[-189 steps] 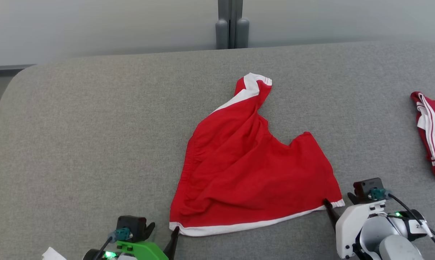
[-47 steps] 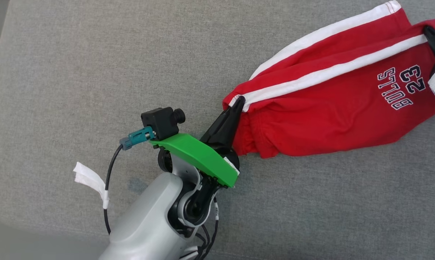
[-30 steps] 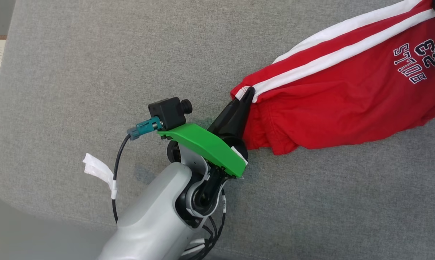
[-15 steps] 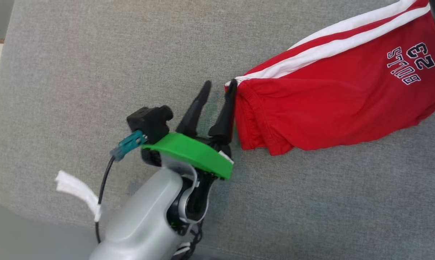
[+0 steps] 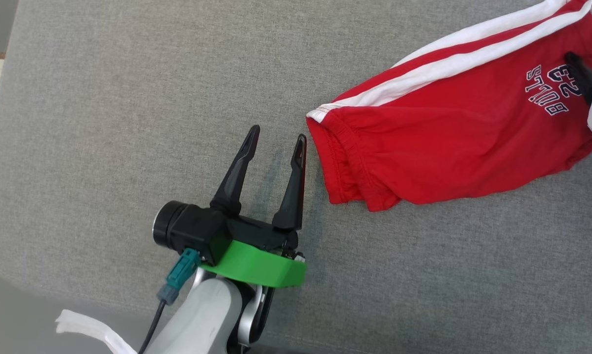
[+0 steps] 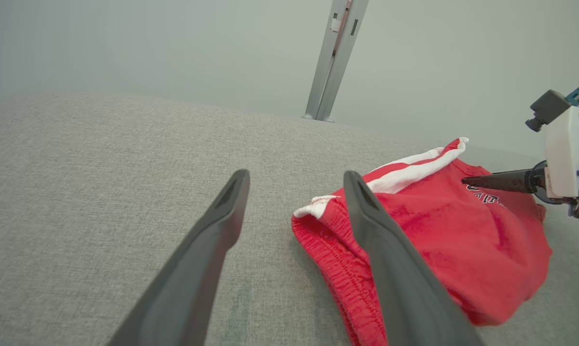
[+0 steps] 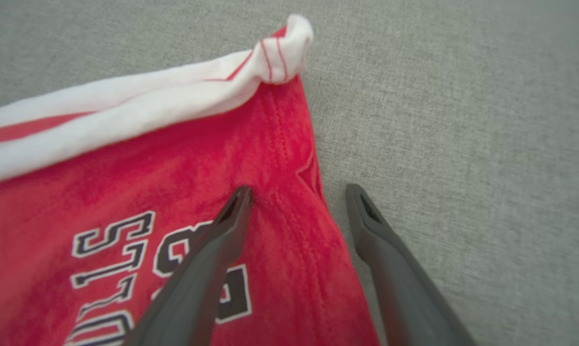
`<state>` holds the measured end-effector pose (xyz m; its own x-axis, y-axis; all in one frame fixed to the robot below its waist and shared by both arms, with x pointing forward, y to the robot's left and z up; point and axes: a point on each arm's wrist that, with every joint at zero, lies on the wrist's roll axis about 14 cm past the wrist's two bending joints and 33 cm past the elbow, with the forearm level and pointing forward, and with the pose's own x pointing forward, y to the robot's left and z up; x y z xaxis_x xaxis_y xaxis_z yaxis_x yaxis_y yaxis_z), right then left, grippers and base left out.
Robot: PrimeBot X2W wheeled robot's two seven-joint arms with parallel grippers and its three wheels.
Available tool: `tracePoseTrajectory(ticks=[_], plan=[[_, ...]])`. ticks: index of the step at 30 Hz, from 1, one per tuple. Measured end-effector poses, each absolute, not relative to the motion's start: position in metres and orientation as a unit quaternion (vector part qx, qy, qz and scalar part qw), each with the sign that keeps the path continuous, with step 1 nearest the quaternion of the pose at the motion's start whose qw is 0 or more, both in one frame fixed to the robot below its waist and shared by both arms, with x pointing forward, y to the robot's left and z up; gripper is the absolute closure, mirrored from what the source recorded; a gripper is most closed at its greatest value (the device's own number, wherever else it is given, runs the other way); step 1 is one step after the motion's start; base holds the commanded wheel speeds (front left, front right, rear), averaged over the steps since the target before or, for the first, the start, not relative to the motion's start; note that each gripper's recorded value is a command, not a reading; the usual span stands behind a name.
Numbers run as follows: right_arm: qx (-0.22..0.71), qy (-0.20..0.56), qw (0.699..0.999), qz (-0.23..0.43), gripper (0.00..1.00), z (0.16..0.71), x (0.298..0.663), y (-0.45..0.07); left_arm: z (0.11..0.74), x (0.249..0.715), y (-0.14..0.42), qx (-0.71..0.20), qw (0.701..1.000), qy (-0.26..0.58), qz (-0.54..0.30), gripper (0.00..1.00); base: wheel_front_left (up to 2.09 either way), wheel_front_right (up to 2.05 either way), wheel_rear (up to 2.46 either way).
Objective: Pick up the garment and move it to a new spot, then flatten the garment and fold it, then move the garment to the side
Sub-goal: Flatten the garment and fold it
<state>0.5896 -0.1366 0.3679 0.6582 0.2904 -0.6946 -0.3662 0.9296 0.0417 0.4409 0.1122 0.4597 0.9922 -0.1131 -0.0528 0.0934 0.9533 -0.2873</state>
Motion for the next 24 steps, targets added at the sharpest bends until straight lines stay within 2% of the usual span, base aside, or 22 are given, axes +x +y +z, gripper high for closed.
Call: tracePoseTrajectory(ticks=[1,2,3,4,5,7,12,18,24], plan=[[-0.049,0.379,0.906,0.183,0.00,0.365,0.588,-0.134,0.458,0.439,0.113,-0.139,0.988,0.036,-0.052,0.00,0.00,0.00,0.00],[-0.045,0.382,0.904,0.189,0.53,0.365,0.588,-0.130,0.458,0.438,0.114,-0.135,0.989,0.035,-0.051,0.00,0.00,0.00,0.00],[-0.038,0.382,0.903,0.193,0.95,0.365,0.587,-0.126,0.458,0.437,0.115,-0.132,0.989,0.034,-0.050,0.00,0.00,0.00,0.00],[-0.021,0.383,0.901,0.202,0.95,0.366,0.584,-0.118,0.458,0.436,0.116,-0.130,0.990,0.033,-0.050,0.00,0.00,0.00,0.00],[-0.003,0.386,0.897,0.217,1.00,0.366,0.579,-0.107,0.458,0.435,0.119,-0.127,0.990,0.032,-0.046,0.00,0.00,0.00,0.00],[0.022,0.384,0.894,0.232,1.00,0.369,0.572,-0.096,0.459,0.433,0.120,-0.121,0.991,0.031,-0.045,0.00,0.00,0.00,0.00],[0.080,0.348,0.908,0.218,1.00,0.384,0.564,-0.104,0.457,0.426,0.122,-0.112,0.992,0.031,-0.046,0.00,0.00,0.00,0.00],[0.106,0.310,0.935,0.134,1.00,0.403,0.552,-0.172,0.455,0.411,0.118,-0.108,0.992,0.035,-0.060,0.00,0.00,0.00,0.00],[0.088,0.243,0.964,0.056,1.00,0.449,0.545,-0.247,0.460,0.395,0.111,-0.108,0.991,0.032,-0.077,0.00,0.00,0.00,0.00]])
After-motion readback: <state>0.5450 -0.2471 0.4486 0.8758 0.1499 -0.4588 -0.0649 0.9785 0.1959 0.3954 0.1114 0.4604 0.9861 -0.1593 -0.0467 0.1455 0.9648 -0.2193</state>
